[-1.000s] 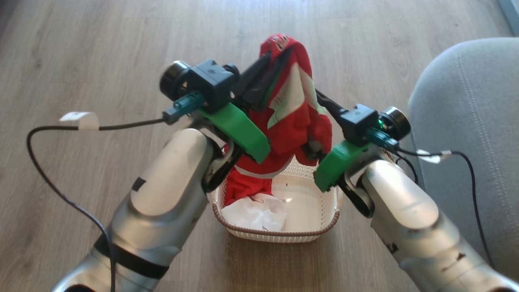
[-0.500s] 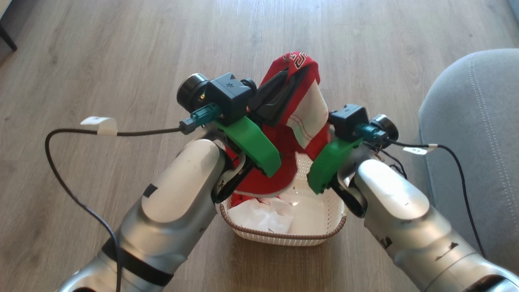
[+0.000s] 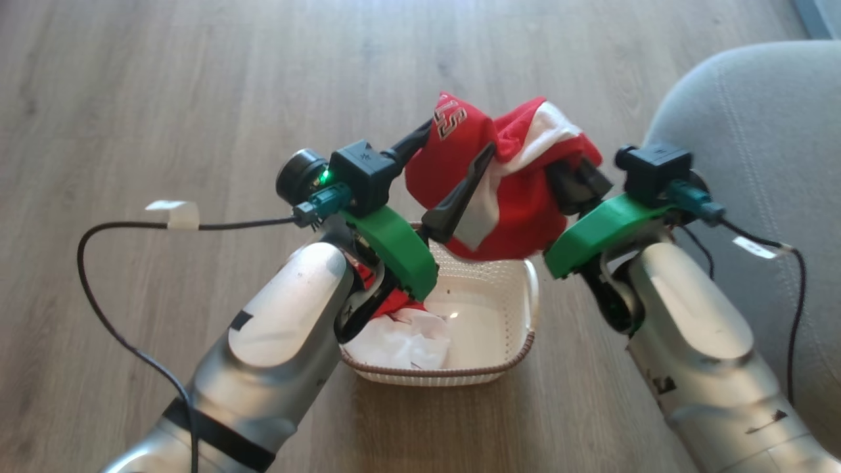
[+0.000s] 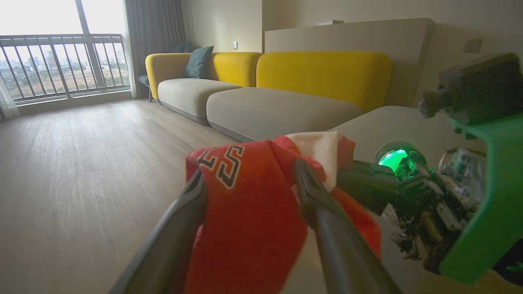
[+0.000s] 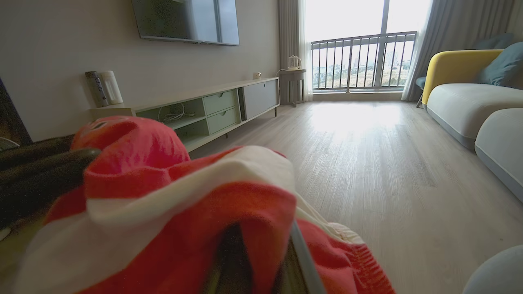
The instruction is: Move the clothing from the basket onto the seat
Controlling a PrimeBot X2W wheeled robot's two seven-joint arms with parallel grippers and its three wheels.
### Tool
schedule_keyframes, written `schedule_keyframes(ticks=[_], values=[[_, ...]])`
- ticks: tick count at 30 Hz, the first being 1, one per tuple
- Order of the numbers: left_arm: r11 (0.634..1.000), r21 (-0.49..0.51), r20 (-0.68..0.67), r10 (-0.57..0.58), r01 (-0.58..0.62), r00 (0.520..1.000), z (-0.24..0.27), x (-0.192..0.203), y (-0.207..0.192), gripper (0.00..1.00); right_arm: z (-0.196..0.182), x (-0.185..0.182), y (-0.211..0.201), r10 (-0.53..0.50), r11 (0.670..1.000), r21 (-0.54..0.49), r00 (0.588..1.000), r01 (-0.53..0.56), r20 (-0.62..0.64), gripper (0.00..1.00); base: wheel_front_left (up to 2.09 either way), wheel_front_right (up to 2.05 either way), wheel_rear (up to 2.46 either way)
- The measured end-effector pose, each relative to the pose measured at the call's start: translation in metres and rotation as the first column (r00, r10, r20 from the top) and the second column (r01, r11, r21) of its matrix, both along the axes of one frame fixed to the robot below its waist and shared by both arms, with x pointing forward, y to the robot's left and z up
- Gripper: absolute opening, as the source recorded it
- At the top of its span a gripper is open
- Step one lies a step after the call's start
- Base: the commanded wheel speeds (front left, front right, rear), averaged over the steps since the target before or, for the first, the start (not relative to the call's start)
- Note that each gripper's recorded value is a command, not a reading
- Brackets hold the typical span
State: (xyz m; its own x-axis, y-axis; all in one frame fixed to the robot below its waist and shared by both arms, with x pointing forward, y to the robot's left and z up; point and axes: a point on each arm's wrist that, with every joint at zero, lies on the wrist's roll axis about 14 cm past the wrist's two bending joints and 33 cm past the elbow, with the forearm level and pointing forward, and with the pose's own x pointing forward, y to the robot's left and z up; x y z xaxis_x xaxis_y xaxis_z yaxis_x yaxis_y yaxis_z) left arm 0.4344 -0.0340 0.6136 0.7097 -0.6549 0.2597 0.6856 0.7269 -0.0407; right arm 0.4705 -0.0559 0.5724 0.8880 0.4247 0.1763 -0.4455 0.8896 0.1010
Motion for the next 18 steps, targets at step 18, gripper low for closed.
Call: schedule_keyframes(ticks=[18], values=[[0.976, 0.044, -0.119, -0.206, 0.213, 0.971, -0.058, -0.022, -0.062, 1.00, 0.013, -0.032, -0.140, -0.368, 0.928, 0.083, 0.929, 0.363, 0.047, 0.00, 0.00, 0.00, 0.00]])
